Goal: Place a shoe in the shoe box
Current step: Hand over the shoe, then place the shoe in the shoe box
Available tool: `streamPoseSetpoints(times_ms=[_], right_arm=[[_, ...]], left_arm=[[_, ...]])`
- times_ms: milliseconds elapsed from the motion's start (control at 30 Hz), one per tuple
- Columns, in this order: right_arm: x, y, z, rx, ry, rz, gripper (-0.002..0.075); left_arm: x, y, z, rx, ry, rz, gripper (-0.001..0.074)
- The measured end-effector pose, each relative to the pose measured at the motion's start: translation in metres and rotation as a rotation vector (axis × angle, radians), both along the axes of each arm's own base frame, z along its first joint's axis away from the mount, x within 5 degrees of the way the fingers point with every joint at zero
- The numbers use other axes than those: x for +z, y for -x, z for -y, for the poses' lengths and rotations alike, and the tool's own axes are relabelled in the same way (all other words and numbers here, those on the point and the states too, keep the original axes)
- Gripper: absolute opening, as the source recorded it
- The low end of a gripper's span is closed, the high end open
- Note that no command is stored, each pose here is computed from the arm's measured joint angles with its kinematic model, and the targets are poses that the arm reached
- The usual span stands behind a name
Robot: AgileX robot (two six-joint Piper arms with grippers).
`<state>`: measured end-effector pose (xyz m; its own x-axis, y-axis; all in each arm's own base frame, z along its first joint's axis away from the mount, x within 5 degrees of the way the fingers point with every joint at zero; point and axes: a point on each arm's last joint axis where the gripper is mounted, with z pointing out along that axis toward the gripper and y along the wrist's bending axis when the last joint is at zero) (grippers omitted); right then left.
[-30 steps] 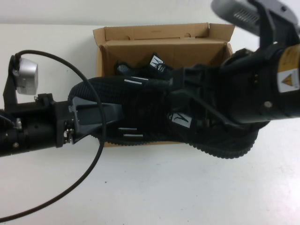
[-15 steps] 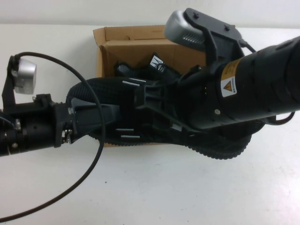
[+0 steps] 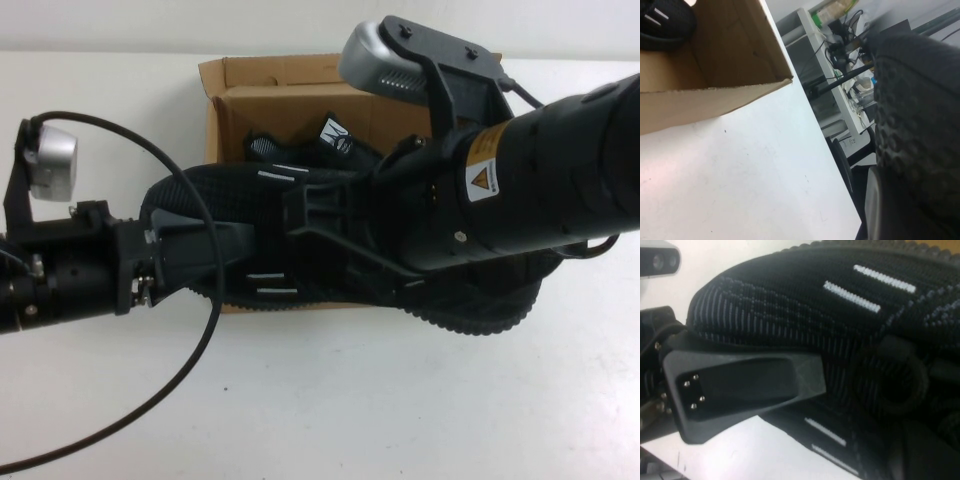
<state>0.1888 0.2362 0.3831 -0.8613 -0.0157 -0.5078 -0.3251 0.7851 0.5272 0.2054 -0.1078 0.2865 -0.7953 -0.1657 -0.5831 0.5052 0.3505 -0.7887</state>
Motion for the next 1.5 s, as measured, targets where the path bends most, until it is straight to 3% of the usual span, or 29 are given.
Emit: streamPoseSetpoints(times_ms=[267,333,467,567,1000,1233,1500], right_arm=[[0.002,0.001,0.001,0.0,-0.004,0.004,0.0006],[0.003,0.002,0.002,0.0,-0.007,0.006,0.0004],[0.004,0.002,0.003,0.002,-0.007,0.007,0.0001],[0.005,0.004,0.005,0.004,0.0,0.009,0.0],[0.028,0.028,0.04,0.023,0.082,0.085,-0.0001],[0.028,0.024,0.048,0.005,0.159,0.135,-0.0002],[0.028,0.003,0.073,0.01,0.12,0.077,-0.0003]], left_arm=[[0.001,0.001,0.001,-0.014,0.012,0.003,0.0181],[0.002,0.002,0.001,-0.02,0.033,-0.01,0.0279],[0.005,0.004,0.002,-0.042,0.063,-0.029,0.0591],[0.005,0.005,0.002,-0.049,0.07,-0.031,0.0662],[0.012,0.005,0.004,-0.072,0.101,-0.016,0.067],[0.036,-0.003,0.005,-0.079,0.106,0.075,0.067],[0.069,-0.016,-0.007,-0.042,0.105,0.212,0.0667]])
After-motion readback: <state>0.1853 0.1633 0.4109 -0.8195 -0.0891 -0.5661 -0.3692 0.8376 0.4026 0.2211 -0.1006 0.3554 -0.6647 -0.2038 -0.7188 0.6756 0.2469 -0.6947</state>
